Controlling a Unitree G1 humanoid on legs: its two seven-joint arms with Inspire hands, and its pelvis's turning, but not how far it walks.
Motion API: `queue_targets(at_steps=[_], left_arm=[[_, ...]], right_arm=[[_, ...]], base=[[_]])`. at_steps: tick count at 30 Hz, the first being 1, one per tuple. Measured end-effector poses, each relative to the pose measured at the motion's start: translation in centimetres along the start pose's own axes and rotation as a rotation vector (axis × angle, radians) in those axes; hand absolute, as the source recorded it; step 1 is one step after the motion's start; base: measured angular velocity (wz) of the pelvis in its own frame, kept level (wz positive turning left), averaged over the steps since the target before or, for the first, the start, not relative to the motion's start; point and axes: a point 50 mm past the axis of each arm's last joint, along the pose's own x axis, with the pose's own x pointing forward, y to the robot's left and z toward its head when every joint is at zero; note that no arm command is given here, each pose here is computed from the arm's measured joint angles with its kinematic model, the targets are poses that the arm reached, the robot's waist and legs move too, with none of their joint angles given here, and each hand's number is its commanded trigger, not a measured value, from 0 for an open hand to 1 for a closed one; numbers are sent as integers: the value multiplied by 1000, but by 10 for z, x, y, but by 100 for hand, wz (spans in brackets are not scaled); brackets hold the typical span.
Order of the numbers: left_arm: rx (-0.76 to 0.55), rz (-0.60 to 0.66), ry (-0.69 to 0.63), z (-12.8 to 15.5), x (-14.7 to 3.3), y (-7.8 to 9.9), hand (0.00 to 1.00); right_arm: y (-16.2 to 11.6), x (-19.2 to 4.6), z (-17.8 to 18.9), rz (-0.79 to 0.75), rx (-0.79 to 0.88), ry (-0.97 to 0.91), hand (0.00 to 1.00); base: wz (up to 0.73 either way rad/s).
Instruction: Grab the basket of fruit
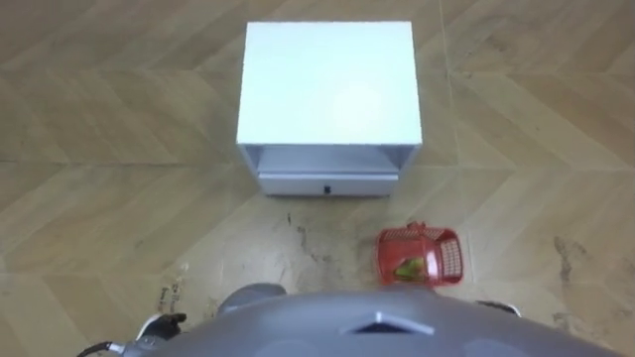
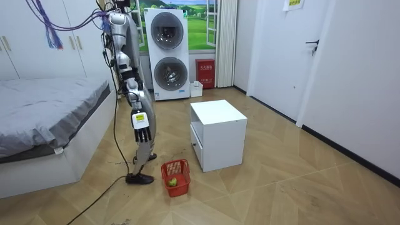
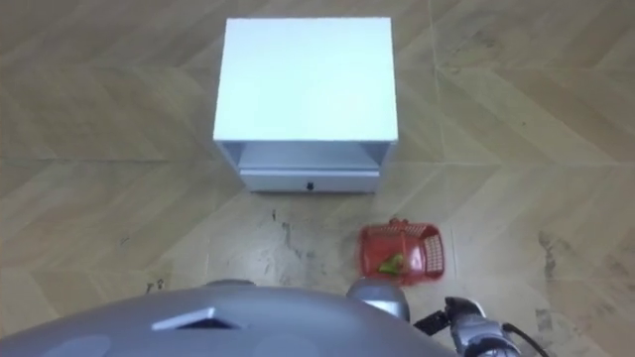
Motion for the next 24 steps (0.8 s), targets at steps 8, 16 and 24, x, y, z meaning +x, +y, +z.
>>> queue_targets(at_steps=[8, 16, 24], left_arm=[[-33, 88, -139, 53, 1, 34, 0], [-36, 110, -157, 67, 1, 37, 0], [-120, 150, -105, 40, 3, 34, 0]], right_arm=[[-22, -22, 141, -81, 42, -427, 0], [-24, -37, 175, -69, 131, -544, 0], [-36, -59, 204, -82, 296, -721, 0]], base=[[-7], [-16], [20]])
